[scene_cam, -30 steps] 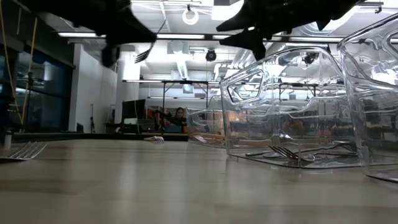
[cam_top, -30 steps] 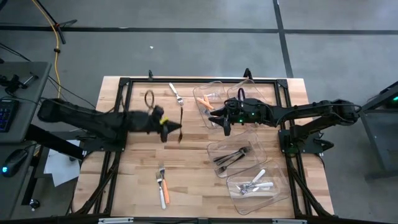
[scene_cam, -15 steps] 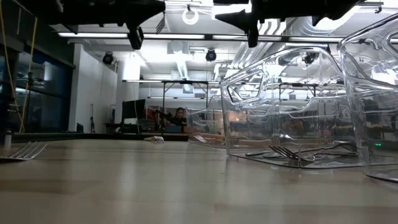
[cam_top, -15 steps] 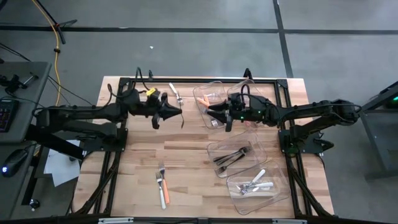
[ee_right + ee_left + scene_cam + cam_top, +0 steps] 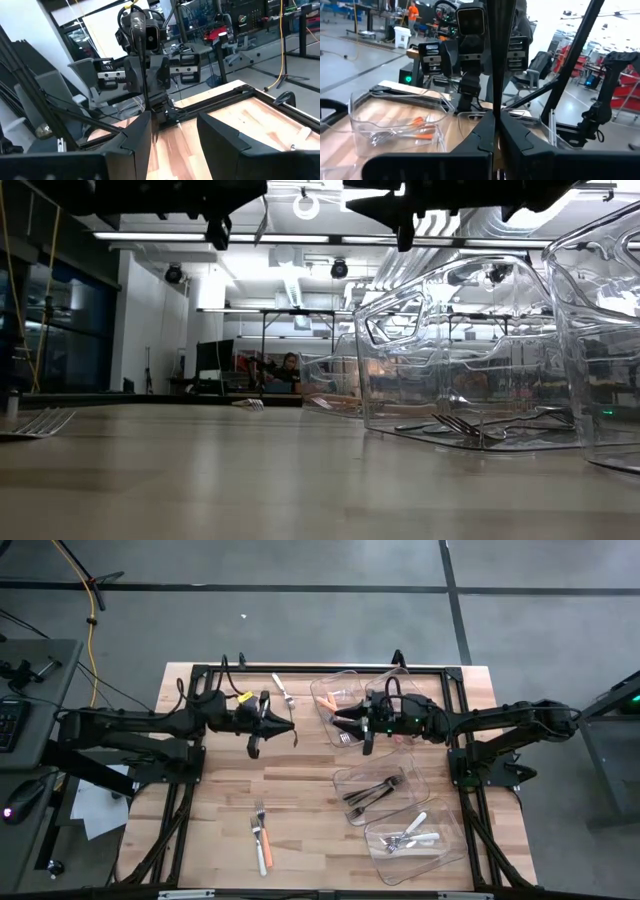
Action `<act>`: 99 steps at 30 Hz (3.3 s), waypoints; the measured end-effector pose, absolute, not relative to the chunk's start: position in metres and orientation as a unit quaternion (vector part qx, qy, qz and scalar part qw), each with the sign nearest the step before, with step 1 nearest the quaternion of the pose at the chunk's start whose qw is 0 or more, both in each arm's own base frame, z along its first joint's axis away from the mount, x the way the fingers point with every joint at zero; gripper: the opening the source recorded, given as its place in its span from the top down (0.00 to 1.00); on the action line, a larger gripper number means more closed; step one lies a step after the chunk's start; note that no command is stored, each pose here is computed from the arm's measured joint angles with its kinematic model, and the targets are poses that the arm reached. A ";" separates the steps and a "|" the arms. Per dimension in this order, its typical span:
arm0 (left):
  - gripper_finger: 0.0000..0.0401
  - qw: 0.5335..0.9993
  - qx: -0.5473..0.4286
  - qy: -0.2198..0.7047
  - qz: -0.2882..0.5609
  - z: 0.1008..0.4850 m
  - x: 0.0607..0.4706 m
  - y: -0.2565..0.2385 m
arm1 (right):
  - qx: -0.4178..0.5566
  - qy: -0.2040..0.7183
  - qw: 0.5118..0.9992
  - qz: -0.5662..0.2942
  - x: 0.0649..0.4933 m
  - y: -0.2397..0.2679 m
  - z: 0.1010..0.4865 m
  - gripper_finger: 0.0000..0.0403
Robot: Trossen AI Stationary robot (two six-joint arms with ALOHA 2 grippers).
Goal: Sort silverware by color (type)
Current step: Put the black fork into the top transparent bin
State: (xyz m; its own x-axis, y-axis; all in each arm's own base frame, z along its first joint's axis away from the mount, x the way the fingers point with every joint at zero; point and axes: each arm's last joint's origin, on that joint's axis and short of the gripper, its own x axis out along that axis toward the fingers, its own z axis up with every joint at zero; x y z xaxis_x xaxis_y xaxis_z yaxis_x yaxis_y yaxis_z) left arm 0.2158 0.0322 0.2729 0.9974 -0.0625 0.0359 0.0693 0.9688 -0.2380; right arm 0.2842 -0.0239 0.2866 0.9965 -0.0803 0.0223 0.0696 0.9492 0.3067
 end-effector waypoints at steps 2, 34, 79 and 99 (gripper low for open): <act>1.00 0.992 -0.126 -0.011 -0.030 0.272 0.217 0.031 | 0.153 -0.017 0.987 -0.038 0.284 -0.024 0.287 0.64; 1.00 0.992 -0.124 0.028 -0.003 0.262 0.330 0.032 | 0.169 -0.008 0.985 -0.033 0.285 -0.015 0.285 0.64; 0.70 0.984 -0.084 0.153 0.027 0.298 0.261 0.037 | 0.122 0.029 0.991 -0.041 0.279 -0.016 0.283 0.99; 0.78 0.985 -0.151 0.012 0.079 0.290 0.158 0.012 | 0.104 0.053 0.992 -0.047 0.243 -0.021 0.304 1.00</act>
